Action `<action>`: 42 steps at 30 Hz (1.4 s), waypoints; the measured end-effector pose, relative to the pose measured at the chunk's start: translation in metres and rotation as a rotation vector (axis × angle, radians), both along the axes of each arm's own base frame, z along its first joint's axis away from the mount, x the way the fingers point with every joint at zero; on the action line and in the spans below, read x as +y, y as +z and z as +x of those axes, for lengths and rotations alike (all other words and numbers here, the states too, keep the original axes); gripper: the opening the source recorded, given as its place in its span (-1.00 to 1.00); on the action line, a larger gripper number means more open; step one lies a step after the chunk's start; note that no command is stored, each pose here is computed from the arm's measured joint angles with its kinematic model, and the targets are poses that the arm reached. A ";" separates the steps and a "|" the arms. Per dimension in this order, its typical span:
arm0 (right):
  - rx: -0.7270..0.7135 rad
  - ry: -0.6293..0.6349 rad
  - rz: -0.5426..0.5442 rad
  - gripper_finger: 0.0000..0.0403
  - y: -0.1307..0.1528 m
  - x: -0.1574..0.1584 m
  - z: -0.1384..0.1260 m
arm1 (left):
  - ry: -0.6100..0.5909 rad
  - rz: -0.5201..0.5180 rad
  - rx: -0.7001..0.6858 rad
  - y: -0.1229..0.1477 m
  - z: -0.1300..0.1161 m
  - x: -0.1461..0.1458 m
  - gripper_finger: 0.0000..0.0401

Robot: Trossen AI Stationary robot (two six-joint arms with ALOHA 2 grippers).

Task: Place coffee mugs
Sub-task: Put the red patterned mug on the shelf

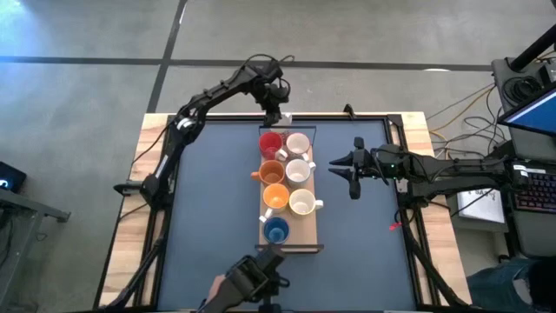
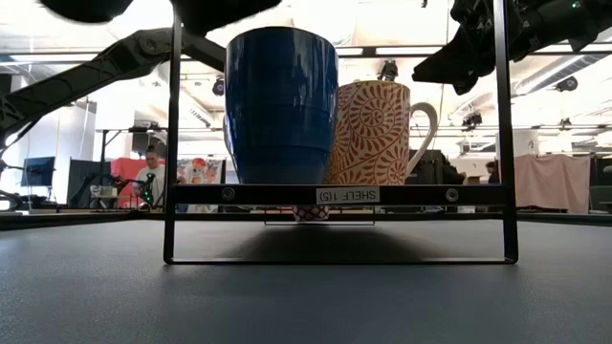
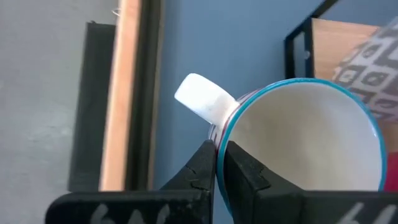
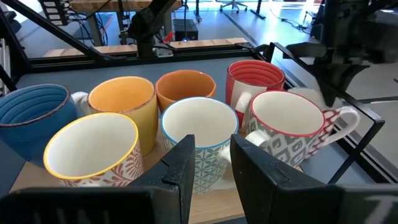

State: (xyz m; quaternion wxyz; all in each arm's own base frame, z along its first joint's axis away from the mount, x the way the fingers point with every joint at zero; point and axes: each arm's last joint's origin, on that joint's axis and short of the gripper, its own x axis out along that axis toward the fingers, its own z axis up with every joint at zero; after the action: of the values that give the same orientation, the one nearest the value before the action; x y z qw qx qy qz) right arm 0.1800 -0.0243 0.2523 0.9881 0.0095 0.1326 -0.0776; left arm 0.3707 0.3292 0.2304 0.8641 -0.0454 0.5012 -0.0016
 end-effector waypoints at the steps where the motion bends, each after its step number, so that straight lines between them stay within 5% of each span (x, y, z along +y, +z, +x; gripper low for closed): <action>1: 0.000 -0.001 0.002 -0.54 0.000 0.000 0.000 | 0.003 0.008 -0.006 0.003 0.000 0.001 -0.98; 13: -0.001 -0.001 0.003 -0.54 0.000 0.000 0.000 | 0.003 0.003 -0.023 0.020 -0.005 0.000 -0.99; 36: -0.003 -0.006 0.021 -0.54 0.000 0.000 0.000 | 0.173 0.305 0.252 0.066 -0.037 -0.004 -0.99; 42: -0.003 -0.006 0.021 -0.54 0.000 0.000 0.000 | 0.183 0.291 0.273 0.075 -0.048 -0.006 -0.99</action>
State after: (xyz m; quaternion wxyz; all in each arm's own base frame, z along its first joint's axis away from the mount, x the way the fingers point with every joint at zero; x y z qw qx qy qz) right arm 0.1801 -0.0243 0.2523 0.9879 0.0202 0.1319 -0.0790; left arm 0.3227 0.3236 0.3059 0.7823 0.0348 0.6022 0.1554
